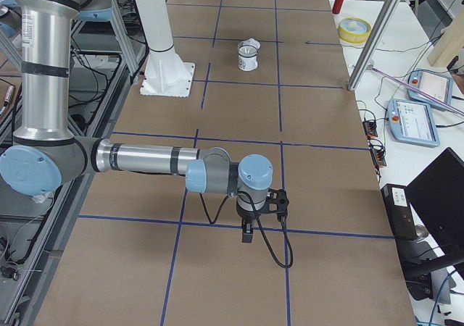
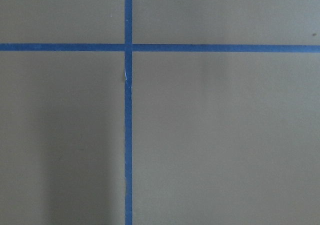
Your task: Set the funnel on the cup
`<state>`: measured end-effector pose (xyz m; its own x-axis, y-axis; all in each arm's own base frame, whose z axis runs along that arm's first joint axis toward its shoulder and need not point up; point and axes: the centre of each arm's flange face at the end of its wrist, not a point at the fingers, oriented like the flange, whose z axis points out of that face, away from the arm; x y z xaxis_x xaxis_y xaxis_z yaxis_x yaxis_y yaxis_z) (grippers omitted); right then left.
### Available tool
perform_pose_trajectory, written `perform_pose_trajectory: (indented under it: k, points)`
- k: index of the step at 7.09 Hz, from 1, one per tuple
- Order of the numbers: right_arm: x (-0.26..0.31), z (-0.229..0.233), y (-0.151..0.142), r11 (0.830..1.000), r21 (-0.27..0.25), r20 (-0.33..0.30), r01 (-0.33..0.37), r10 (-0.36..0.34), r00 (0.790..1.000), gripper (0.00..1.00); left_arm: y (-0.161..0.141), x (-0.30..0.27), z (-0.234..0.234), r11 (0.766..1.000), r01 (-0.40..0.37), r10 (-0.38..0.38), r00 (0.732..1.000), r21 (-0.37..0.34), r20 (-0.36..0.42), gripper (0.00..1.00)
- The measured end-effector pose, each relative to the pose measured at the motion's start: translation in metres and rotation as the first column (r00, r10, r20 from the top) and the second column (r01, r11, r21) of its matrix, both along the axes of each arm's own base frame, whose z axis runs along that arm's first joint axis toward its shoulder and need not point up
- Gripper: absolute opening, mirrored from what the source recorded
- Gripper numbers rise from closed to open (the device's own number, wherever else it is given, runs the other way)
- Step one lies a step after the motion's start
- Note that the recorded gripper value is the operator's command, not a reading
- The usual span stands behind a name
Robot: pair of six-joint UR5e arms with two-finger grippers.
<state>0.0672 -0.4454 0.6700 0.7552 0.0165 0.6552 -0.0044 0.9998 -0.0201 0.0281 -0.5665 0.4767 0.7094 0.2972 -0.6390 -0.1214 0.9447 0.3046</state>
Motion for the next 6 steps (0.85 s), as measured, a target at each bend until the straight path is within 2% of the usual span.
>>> perform_pose_trajectory:
  k: [2,3,4,6]
  points:
    - [0.0,0.0,0.0,1.0,0.0,0.0,0.0,0.0,1.0,1.0,0.061,-0.069,0.111,0.994,0.002,-0.001,1.0,-0.113,0.01,1.0]
    - [0.0,0.0,0.0,1.0,0.0,0.0,0.0,0.0,1.0,1.0,0.085,-0.083,0.141,0.987,0.013,-0.011,1.0,-0.163,0.011,1.0]
    - [0.0,0.0,0.0,1.0,0.0,0.0,0.0,0.0,1.0,1.0,0.1,-0.088,0.156,0.981,0.02,-0.018,1.0,-0.194,0.012,1.0]
    - [0.0,0.0,0.0,1.0,0.0,0.0,0.0,0.0,1.0,1.0,0.108,-0.091,0.167,0.976,0.024,-0.022,1.0,-0.218,0.014,1.0]
